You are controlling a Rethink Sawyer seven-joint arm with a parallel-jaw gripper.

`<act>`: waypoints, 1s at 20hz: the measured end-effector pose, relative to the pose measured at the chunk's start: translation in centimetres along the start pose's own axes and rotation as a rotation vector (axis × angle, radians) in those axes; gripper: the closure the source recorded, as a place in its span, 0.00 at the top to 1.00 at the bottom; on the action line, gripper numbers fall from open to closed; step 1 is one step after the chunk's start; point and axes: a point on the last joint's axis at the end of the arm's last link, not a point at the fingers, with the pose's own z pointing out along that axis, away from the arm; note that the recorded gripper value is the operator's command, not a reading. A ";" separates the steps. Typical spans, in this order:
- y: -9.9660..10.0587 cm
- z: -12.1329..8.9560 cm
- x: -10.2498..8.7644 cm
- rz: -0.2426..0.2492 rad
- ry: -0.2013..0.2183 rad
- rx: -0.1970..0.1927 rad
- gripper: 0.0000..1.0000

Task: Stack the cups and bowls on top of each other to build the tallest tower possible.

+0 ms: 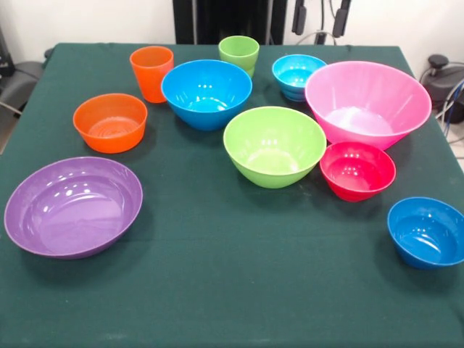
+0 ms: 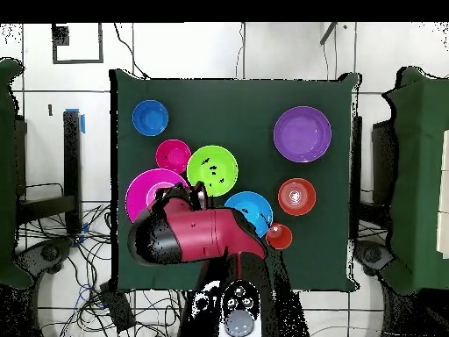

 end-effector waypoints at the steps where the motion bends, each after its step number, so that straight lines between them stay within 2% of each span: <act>1: 0.0 0.0 0.0 0.000 0.000 0.000 1.00; 8: 0.0 -0.4 -0.3 -0.001 -0.010 0.001 1.00; 14: 0.2 0.3 -0.3 -0.005 -0.003 0.005 1.00; 20: 0.4 3.1 -0.2 -0.016 0.011 0.012 1.00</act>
